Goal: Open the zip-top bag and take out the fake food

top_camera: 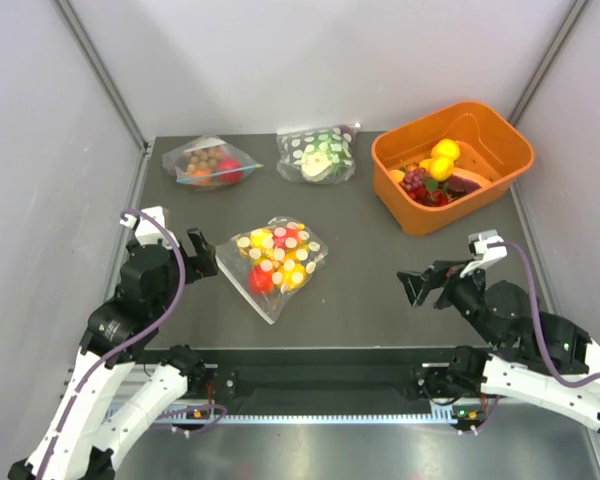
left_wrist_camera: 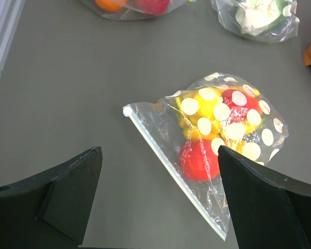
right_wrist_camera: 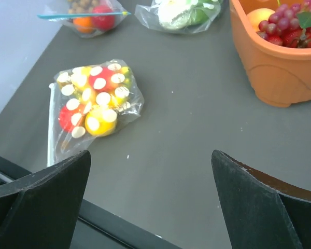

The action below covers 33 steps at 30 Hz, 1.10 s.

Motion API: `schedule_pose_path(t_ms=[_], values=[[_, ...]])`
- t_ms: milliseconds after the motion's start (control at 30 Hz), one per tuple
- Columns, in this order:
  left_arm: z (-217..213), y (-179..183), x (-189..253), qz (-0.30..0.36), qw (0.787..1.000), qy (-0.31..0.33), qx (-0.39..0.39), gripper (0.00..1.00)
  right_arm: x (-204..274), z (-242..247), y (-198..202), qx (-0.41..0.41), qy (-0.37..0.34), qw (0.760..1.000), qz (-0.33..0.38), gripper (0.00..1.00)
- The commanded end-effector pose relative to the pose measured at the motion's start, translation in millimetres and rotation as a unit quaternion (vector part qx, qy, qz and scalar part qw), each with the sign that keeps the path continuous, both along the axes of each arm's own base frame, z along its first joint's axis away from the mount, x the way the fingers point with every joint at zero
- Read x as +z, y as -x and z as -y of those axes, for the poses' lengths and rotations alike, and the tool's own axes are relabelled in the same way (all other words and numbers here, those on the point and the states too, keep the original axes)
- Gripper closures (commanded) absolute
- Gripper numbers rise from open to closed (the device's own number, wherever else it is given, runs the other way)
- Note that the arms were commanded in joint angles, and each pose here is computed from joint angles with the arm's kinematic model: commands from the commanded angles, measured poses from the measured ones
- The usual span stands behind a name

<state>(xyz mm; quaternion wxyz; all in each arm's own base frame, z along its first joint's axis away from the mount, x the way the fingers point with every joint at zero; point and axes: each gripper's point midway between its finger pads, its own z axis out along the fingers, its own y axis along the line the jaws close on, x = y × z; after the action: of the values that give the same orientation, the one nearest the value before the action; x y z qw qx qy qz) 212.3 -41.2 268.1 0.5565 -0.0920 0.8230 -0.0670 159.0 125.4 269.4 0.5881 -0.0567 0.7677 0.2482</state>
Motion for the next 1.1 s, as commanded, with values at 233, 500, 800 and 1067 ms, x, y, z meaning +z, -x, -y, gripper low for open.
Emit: schedule_pose_path(t_ms=[233, 500, 800, 1067], values=[[21.6, -26.0, -2.8, 0.016, 0.999, -0.014, -0.043, 0.01, 0.3, 1.2, -4.8, -0.017, 0.030, 0.999, -0.008, 0.00], [72.4, -79.2, -1.8, 0.014, 0.995, 0.019, -0.096, 0.04, -6.2, -1.2, -15.3, -0.042, 0.039, 0.998, 0.003, 0.00], [165.7, -188.7, -22.9, -0.003, 0.992, 0.033, -0.120, 0.02, -10.4, -23.4, -22.0, -0.036, 0.030, 0.999, -0.004, 0.00], [189.9, -283.5, -52.0, 0.003, 0.999, 0.030, -0.034, 0.01, -17.8, -32.9, -13.2, -0.003, 0.001, 1.000, -0.016, 0.00]])
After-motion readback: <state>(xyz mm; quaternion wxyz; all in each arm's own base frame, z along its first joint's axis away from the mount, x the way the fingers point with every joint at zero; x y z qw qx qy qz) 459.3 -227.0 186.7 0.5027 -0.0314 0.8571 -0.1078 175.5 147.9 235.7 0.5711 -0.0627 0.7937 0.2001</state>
